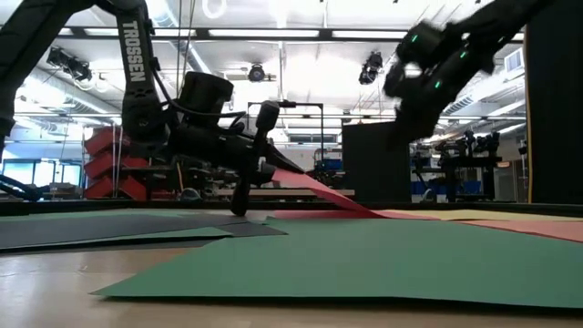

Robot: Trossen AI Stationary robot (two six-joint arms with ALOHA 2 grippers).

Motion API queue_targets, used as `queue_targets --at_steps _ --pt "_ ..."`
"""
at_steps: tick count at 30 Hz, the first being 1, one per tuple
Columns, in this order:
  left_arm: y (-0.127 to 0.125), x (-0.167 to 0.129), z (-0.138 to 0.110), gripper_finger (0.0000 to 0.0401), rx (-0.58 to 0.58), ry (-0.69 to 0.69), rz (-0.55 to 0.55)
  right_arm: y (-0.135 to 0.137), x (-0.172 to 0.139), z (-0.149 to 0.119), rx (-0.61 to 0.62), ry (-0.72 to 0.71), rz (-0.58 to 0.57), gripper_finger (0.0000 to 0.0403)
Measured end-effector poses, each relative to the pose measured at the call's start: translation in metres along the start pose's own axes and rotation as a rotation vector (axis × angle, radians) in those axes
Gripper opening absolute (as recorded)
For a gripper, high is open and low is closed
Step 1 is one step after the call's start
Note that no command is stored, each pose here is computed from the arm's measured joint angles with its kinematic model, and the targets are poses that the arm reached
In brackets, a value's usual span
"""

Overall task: Organize paper
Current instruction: Stack the pink colored paper on top of the pink colored papers

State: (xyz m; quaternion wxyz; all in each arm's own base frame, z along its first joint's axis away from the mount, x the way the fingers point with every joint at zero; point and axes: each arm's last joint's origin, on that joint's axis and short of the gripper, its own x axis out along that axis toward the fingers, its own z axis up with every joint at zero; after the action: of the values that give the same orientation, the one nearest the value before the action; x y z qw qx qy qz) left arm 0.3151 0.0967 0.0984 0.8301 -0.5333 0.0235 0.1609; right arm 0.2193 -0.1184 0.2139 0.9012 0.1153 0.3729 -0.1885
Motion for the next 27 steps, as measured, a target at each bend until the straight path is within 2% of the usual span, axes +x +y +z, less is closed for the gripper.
queue_targets --at_steps 4,8,12,16,18,22,27 --pt "0.001 0.000 0.000 0.0000 -0.004 0.006 0.014 -0.005 0.034 -0.008 0.005 0.079 -0.005 0.0075" --pt "0.003 0.000 0.003 0.0000 -0.022 -0.001 0.018 -0.013 0.050 -0.012 0.022 0.098 -0.022 0.0075" --pt "0.006 -0.001 0.007 0.0000 -0.042 0.009 0.019 -0.026 0.049 -0.012 0.028 0.095 -0.108 0.0075" --pt "0.007 -0.001 0.011 0.0000 -0.047 0.022 0.033 -0.038 0.047 -0.013 -0.044 0.102 -0.141 0.0071" --pt "0.005 0.000 0.012 0.0000 -0.045 0.035 0.051 -0.042 0.046 -0.014 -0.081 0.118 -0.149 0.0059" --pt "-0.004 0.007 0.017 0.0000 -0.001 0.090 0.107 -0.049 0.044 -0.020 -0.104 0.176 -0.145 0.0009" --pt "-0.009 0.015 0.021 0.0000 0.026 0.121 0.139 -0.050 0.042 -0.026 -0.103 0.242 -0.142 0.0006"
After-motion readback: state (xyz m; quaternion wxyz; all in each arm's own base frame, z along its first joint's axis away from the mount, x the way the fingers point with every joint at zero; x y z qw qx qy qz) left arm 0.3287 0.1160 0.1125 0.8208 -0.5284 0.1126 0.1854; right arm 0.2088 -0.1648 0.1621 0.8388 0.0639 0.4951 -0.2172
